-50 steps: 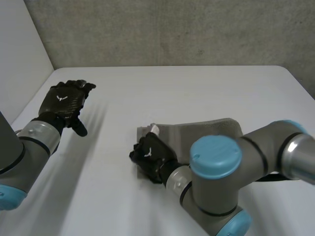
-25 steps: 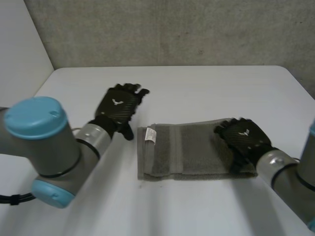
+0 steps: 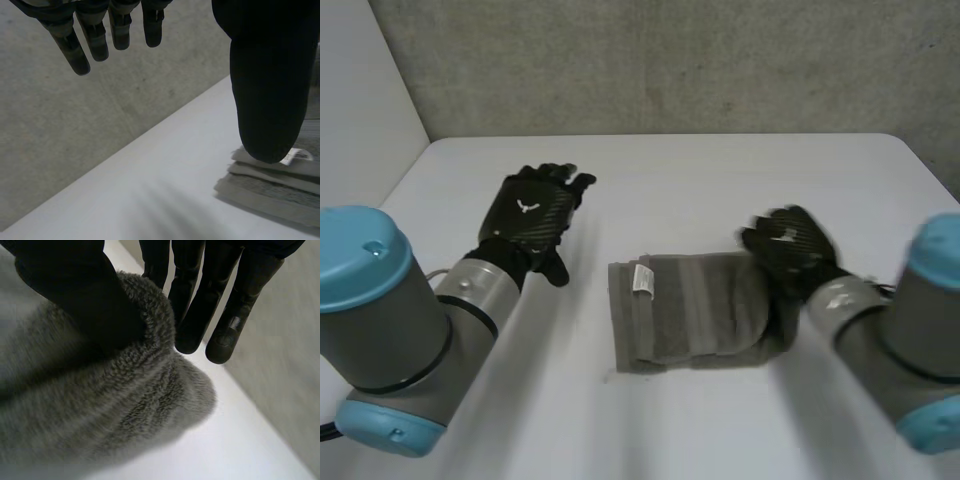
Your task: Fold the towel.
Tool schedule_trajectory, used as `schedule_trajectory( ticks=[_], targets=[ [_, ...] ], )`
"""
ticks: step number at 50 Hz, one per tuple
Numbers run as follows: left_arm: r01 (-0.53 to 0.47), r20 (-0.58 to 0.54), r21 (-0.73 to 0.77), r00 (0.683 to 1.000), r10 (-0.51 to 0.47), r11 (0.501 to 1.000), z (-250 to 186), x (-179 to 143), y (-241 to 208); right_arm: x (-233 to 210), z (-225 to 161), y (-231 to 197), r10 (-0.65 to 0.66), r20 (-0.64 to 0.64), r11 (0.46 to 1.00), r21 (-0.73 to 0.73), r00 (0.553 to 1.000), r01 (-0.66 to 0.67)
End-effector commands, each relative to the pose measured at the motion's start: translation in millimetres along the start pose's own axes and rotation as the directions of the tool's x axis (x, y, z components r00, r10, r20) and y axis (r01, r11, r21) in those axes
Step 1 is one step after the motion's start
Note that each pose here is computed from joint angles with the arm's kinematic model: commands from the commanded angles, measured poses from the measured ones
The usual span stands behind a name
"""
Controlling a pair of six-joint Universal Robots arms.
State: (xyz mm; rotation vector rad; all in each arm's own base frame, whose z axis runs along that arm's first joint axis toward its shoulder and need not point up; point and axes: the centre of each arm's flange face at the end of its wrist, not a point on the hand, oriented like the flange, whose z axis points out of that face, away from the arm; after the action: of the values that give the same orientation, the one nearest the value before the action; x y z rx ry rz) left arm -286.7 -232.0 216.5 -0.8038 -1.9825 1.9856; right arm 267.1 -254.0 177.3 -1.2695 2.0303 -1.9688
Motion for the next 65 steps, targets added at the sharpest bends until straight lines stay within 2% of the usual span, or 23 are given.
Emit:
schedule_trajectory(
  ticks=[1, 5, 7, 11, 16, 19, 21, 24, 25, 29, 32, 34, 35, 40, 52, 57, 59, 60, 65],
  targets=[
    [0.005, 0.037, 0.001, 0.999, -0.005, 1.000, -1, -12, -1, -86, -8, -50, -0.096, 0.181, 0.982, 0.179, 0.979, 0.064],
    [0.007, 0.039, -0.003, 0.999, -0.006, 1.000, -1, -13, 0, -142, -18, -51, -0.161, 0.310, 0.972, 0.215, 0.937, 0.096],
    [0.006, 0.039, -0.001, 0.999, -0.006, 1.000, -1, -13, -1, -152, -18, -46, -0.171, 0.330, 0.973, 0.206, 0.928, 0.106],
    [0.006, 0.041, 0.005, 0.999, -0.006, 1.000, -1, -13, -2, -158, -17, -41, -0.177, 0.337, 0.974, 0.194, 0.925, 0.115],
    [0.008, 0.044, 0.018, 0.999, -0.009, 1.000, 2, -15, -6, -145, -20, -49, -0.148, 0.306, 0.977, 0.194, 0.941, 0.091],
    [0.025, 0.048, 0.040, 0.999, -0.027, 0.999, 6, -16, -12, -123, -26, -65, -0.085, 0.240, 0.979, 0.199, 0.967, 0.037],
    [0.044, 0.047, 0.050, 0.998, -0.046, 0.998, 8, -16, -15, -86, -20, -63, 0.016, 0.143, 0.988, 0.153, 0.990, -0.038],
    [0.105, 0.038, 0.059, 0.994, -0.107, 0.993, 14, -14, -17, -70, -17, -57, 0.066, 0.109, 0.989, 0.121, 0.992, -0.080],
    [0.137, 0.030, 0.053, 0.990, -0.139, 0.989, 19, -12, -15, -57, -15, -51, 0.120, 0.081, 0.987, 0.096, 0.990, -0.127],
    [0.196, -0.012, 0.031, 0.981, -0.196, 0.980, 25, 3, -11, -22, -18, -47, 0.275, 0.018, 0.959, 0.058, 0.961, -0.276],
    [0.236, -0.045, -0.036, 0.970, -0.237, 0.971, 26, 22, -2, -15, -17, -42, 0.318, 0.014, 0.948, 0.031, 0.948, -0.318],
    [0.246, -0.053, -0.079, 0.967, -0.251, 0.966, 26, 31, 6, -6, -15, -35, 0.386, 0.046, 0.922, -0.010, 0.921, -0.386],
    [0.254, -0.056, -0.123, 0.963, -0.263, 0.959, 26, 39, 14, -6, -15, -35, 0.387, 0.047, 0.922, -0.010, 0.921, -0.386],
    [0.246, -0.052, -0.231, 0.963, -0.264, 0.941, 22, 59, 38, -18, -2, -12, 0.476, 0.178, 0.879, -0.120, 0.861, -0.461],
    [0.176, -0.020, -0.333, 0.981, -0.194, 0.926, 17, 71, 75, -30, 21, 22, 0.492, 0.191, 0.864, -0.225, 0.849, -0.450],
    [0.138, -0.035, -0.323, 0.987, -0.157, 0.936, 19, 71, 73, -30, 25, 29, 0.441, 0.199, 0.888, -0.236, 0.875, -0.394],
    [0.126, -0.040, -0.319, 0.988, -0.146, 0.940, 19, 71, 71, -18, 26, 32, 0.392, 0.167, 0.905, -0.245, 0.905, -0.347],
    [0.117, -0.044, -0.309, 0.990, -0.137, 0.944, 19, 71, 69, -18, 26, 32, 0.391, 0.166, 0.906, -0.245, 0.905, -0.346],
    [0.090, -0.064, -0.288, 0.992, -0.113, 0.953, 17, 75, 60, 5, 25, 9, 0.320, 0.098, 0.938, -0.173, 0.942, -0.301]
  ],
)
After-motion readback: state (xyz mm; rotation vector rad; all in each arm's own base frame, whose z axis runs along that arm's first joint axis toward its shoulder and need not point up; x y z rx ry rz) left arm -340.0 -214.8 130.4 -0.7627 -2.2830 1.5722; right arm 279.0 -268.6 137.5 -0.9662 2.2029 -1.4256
